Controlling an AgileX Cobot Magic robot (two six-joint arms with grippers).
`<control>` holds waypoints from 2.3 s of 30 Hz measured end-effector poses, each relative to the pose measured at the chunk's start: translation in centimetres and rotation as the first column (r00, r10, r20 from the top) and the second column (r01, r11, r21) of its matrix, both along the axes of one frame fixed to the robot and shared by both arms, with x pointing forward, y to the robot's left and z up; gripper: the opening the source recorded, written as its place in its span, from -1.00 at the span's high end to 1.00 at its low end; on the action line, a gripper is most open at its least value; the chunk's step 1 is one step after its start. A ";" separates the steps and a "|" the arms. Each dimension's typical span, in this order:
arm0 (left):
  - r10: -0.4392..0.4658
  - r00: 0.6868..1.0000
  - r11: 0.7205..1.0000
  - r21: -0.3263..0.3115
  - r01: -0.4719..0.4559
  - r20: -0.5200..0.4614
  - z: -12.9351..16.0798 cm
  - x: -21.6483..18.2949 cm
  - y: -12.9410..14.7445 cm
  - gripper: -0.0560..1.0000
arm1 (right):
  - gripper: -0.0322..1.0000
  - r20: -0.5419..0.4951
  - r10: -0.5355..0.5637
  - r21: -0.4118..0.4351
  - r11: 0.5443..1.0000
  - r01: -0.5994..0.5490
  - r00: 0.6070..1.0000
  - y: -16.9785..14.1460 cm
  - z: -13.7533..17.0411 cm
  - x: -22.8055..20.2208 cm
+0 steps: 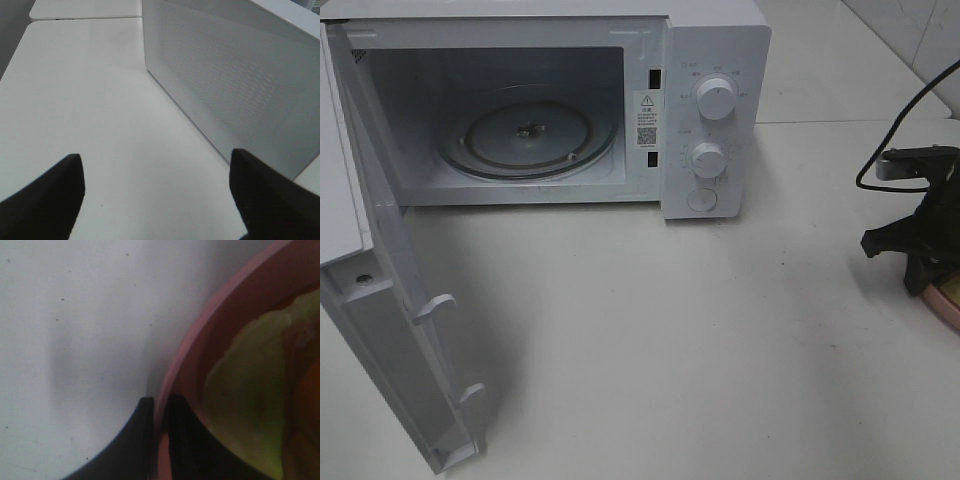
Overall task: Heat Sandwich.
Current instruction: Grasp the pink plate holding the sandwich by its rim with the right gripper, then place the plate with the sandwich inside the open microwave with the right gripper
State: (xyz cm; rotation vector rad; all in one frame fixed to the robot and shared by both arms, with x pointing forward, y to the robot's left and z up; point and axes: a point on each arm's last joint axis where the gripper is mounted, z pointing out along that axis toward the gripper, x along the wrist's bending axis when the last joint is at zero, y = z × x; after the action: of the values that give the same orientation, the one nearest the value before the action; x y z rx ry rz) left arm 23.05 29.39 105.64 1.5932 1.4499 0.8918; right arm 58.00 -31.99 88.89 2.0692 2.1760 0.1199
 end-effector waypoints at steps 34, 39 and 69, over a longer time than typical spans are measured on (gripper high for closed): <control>0.000 1.000 1.000 0.000 0.000 0.001 0.0 0.0 0.0 -0.53 | 0.88 0.011 0.042 -0.059 0.997 -0.041 0.999 -0.2 4.6 -1.6; 0.000 1.000 1.000 0.000 0.000 0.001 0.0 0.0 0.0 -0.53 | 0.88 0.031 0.091 -0.088 0.992 -0.088 0.995 0.7 6.5 -2.2; 0.000 1.000 1.000 0.000 0.000 0.001 0.0 0.0 0.0 -0.53 | 0.88 0.014 0.336 -0.149 0.932 -0.331 0.942 6.8 10.4 -9.3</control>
State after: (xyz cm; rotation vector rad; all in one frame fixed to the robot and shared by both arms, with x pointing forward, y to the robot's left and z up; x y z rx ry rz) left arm 23.03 29.39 105.64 1.5926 1.4492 0.8925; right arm 48.71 -25.23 99.28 1.5936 2.4137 0.0338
